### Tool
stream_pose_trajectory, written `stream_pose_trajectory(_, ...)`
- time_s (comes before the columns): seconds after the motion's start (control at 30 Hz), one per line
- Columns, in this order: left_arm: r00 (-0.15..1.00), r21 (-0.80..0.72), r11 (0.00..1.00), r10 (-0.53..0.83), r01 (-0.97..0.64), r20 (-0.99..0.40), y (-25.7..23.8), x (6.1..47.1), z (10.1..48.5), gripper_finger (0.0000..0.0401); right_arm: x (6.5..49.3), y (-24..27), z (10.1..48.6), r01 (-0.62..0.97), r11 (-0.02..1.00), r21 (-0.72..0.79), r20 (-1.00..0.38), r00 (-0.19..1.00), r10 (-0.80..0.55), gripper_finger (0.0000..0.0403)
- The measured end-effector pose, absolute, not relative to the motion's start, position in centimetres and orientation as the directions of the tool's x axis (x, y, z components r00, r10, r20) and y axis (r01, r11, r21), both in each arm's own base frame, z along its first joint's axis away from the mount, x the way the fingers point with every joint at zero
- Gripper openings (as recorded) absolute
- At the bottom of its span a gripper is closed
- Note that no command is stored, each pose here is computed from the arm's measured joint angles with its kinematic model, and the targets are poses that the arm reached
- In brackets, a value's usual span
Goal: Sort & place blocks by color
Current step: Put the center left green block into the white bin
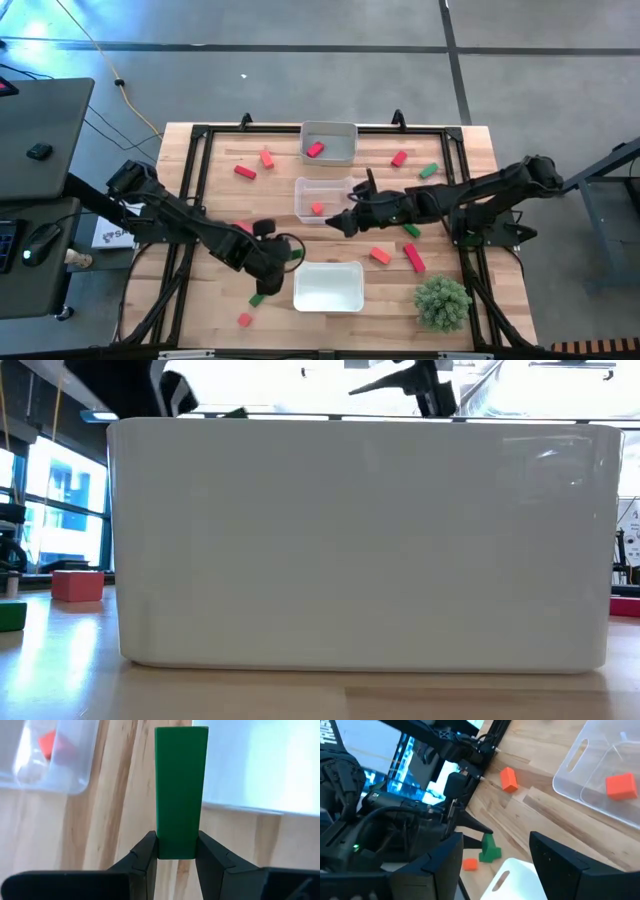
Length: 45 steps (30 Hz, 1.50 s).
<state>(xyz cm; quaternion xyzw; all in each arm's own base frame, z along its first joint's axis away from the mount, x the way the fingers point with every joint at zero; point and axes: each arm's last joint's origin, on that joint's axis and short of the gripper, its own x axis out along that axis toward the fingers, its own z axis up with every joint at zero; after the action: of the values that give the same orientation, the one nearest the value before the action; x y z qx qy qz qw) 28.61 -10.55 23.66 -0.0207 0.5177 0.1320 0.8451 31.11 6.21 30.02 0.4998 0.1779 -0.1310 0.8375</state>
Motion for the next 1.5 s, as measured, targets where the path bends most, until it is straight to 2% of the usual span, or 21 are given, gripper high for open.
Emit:
stream_pose_trajectory(0.5,0.502,0.235,0.967,0.252,-0.098,-0.827,-8.6,30.4,26.5,0.0081,29.9,10.1,30.1,0.416,0.369,0.831,-0.394,0.909,-0.136,0.0216)
stream_pose_trajectory(0.7,0.506,0.285,0.958,0.264,-0.038,-0.821,-7.7,30.8,26.9,0.0081,30.8,11.0,28.9,0.418,0.342,0.842,-0.4,0.908,-0.126,0.0216)
stream_pose_trajectory(1.0,0.51,0.311,0.949,0.29,-0.046,-0.81,-5.8,31.4,27.3,0.0081,32.9,10.5,26.9,0.437,0.328,0.838,-0.412,0.899,-0.147,0.0216)
stream_pose_trajectory(1.5,0.526,0.268,0.956,0.29,-0.119,-0.799,-4.0,32.1,27.5,0.0081,33.7,8.3,26.5,0.463,0.324,0.825,-0.422,0.886,-0.193,0.0216)
